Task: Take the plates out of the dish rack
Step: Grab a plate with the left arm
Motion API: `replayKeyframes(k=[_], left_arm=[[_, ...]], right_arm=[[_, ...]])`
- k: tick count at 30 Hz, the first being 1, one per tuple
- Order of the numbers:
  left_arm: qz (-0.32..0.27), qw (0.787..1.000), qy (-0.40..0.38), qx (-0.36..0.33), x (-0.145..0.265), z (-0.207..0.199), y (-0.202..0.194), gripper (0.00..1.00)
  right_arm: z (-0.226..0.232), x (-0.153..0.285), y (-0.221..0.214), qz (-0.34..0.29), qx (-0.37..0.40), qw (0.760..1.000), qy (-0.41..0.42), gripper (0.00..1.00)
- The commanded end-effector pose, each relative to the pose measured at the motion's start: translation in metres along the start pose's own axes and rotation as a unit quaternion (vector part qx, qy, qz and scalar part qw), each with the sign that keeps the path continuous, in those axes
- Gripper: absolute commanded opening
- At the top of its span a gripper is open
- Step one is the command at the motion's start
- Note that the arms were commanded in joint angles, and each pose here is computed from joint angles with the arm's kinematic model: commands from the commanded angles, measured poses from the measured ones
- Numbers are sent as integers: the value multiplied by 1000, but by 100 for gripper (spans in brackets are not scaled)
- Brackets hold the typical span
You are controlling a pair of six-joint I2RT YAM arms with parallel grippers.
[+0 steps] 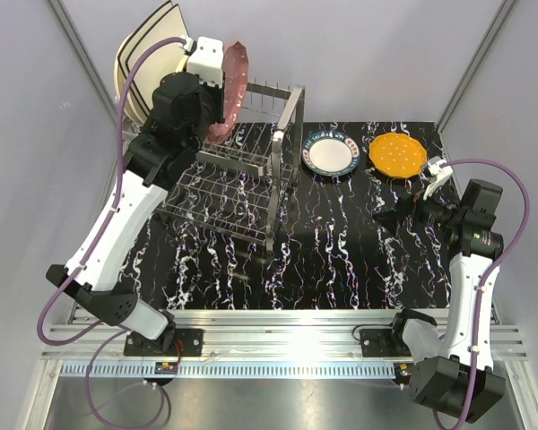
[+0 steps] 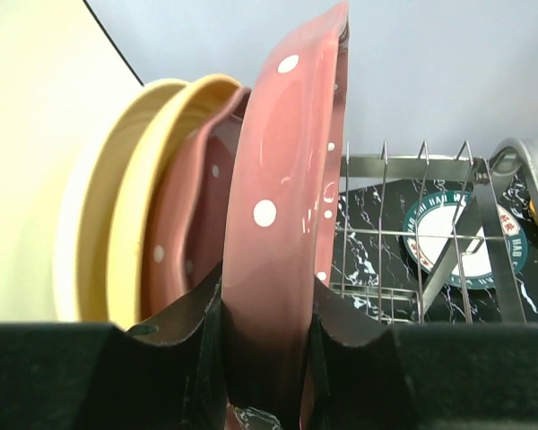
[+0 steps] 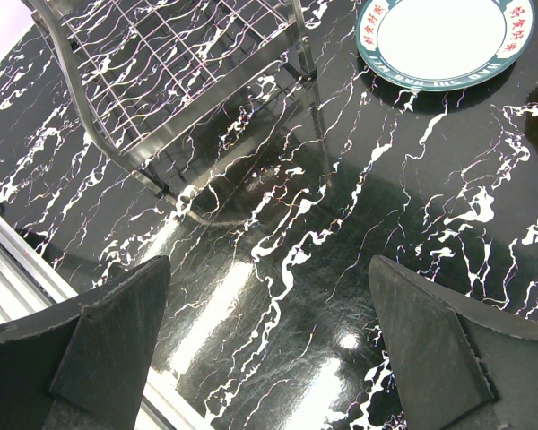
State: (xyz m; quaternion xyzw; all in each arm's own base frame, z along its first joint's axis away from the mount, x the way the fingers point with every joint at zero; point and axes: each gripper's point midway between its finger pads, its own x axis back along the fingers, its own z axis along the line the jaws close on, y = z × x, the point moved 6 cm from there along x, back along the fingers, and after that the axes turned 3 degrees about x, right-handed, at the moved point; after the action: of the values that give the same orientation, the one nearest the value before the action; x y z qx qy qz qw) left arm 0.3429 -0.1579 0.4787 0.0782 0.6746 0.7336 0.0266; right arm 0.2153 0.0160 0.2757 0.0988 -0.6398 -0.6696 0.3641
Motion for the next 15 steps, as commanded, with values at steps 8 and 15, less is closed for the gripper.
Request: replayKeyframes(k=[8, 15], left_arm=[[-201, 976, -1, 87, 56, 29, 103, 0], [-228, 965, -34, 123, 76, 29, 121, 0]], right_arm=[[0, 1, 2, -4, 15, 1000, 0, 100], [1, 1, 2, -4, 17, 1000, 1, 100]])
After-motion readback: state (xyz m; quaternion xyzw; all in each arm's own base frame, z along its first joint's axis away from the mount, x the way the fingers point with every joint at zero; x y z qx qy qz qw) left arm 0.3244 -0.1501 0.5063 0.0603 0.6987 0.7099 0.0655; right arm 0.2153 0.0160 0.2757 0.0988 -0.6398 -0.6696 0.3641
